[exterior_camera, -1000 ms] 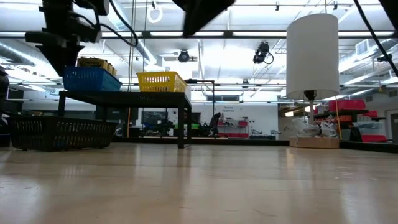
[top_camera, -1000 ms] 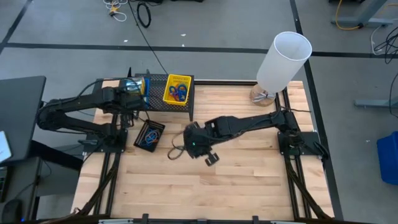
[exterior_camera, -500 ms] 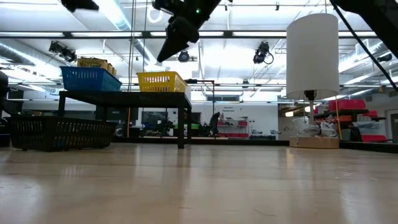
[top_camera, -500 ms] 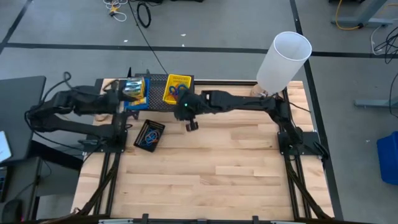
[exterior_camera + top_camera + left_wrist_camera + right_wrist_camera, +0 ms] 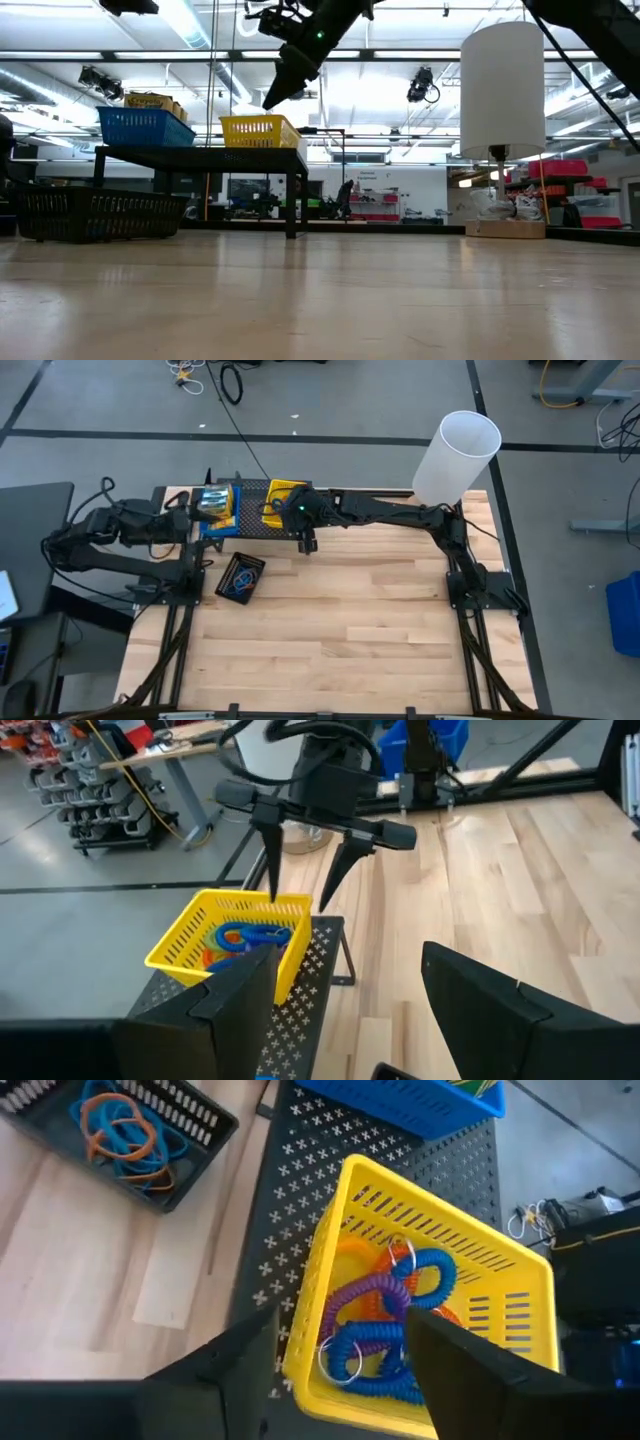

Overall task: Pick & Place Office Desk Supplies
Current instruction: Adjust the yellow bin on the shelf

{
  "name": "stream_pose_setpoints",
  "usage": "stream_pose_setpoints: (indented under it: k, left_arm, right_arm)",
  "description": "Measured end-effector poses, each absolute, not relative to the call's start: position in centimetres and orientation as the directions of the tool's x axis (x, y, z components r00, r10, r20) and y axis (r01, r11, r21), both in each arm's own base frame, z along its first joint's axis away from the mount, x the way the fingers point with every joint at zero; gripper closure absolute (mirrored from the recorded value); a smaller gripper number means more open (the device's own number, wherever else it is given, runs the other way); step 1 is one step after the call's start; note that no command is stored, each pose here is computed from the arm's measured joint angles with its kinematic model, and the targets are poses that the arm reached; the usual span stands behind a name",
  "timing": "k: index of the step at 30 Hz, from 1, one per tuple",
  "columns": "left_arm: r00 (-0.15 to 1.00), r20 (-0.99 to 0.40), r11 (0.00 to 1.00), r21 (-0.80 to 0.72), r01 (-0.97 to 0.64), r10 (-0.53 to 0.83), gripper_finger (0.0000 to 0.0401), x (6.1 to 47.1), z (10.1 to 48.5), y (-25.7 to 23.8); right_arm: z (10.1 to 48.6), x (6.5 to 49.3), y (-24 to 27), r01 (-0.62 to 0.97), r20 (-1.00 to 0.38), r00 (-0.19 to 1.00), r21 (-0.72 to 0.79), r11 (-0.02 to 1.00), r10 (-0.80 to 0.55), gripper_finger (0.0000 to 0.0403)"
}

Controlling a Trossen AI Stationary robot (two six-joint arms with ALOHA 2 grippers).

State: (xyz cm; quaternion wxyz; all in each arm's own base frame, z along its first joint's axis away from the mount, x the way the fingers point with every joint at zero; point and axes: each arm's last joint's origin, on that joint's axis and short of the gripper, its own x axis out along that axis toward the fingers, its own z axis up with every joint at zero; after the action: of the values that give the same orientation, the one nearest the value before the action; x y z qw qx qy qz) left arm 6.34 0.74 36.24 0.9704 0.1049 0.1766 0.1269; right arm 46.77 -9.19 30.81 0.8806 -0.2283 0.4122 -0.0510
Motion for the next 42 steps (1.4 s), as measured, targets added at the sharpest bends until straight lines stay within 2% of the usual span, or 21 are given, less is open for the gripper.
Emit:
stream_pose_setpoints:
  k: [4,16,21,28,42]
  left_arm:
    - [0.901,-0.329,0.947,0.247,-0.207,0.283,0.0144,6.7,36.0,0.7]
    - [0.901,-0.329,0.947,0.243,-0.210,0.284,0.0144,6.8,36.0,0.7]
    - [0.901,-0.330,0.947,0.243,-0.210,0.284,0.0144,6.8,36.0,0.7]
    - [0.900,-0.330,0.947,0.243,-0.209,0.284,0.0144,6.8,36.0,0.7]
    - [0.900,-0.330,0.948,0.240,-0.211,0.284,0.0144,6.8,36.0,0.7]
  right_arm:
    - [29.3,47.2,-9.8,-0.113,-0.735,0.622,-0.425,0.898,-0.270,0.0178]
    - [28.3,47.5,-9.8,-0.134,-0.754,0.612,-0.398,0.907,-0.240,0.0232]
    - [28.1,47.9,-9.7,-0.145,-0.740,0.627,-0.415,0.898,-0.241,0.0285]
    - [28.4,48.3,-9.0,-0.186,-0.714,0.660,-0.457,0.870,-0.234,0.0388]
    - [28.6,48.7,-7.8,-0.242,-0.692,0.687,-0.506,0.828,-0.222,0.0392]
